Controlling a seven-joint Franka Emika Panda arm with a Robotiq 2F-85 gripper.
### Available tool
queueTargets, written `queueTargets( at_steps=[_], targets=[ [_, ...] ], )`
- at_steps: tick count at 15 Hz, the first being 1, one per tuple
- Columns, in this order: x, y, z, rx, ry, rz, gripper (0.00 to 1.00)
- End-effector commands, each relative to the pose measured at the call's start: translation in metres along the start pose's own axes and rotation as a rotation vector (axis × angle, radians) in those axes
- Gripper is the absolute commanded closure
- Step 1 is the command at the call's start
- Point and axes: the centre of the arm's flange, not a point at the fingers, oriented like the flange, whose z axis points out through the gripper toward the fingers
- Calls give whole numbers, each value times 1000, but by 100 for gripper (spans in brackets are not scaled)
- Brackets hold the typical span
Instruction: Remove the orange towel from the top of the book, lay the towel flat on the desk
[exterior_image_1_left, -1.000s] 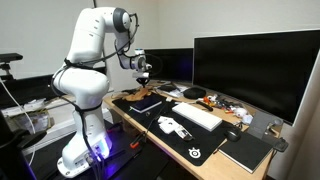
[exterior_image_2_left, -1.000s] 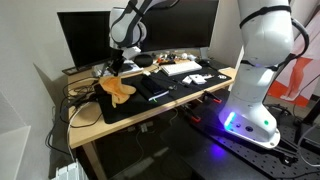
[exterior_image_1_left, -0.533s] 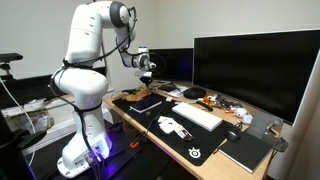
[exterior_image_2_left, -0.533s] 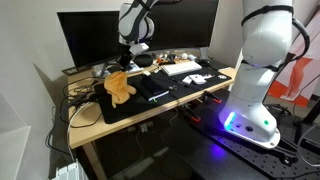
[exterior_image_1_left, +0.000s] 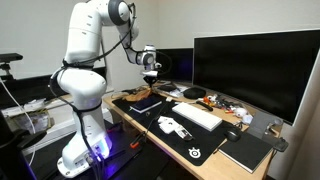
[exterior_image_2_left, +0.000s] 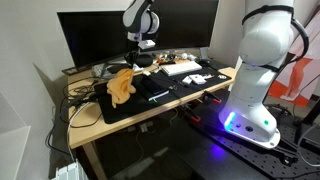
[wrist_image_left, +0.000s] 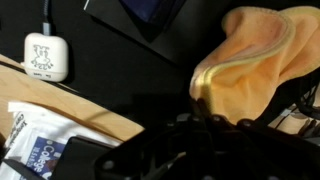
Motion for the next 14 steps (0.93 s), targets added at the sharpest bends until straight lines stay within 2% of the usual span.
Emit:
queueTargets(
  at_steps=[1, 5, 14],
  targets=[
    [-15, 15, -28, 43, -26, 16, 100],
    [-19, 35, -45, 67, -23, 43, 100],
    [-35, 79, -50, 83, -39, 155, 100]
  ],
)
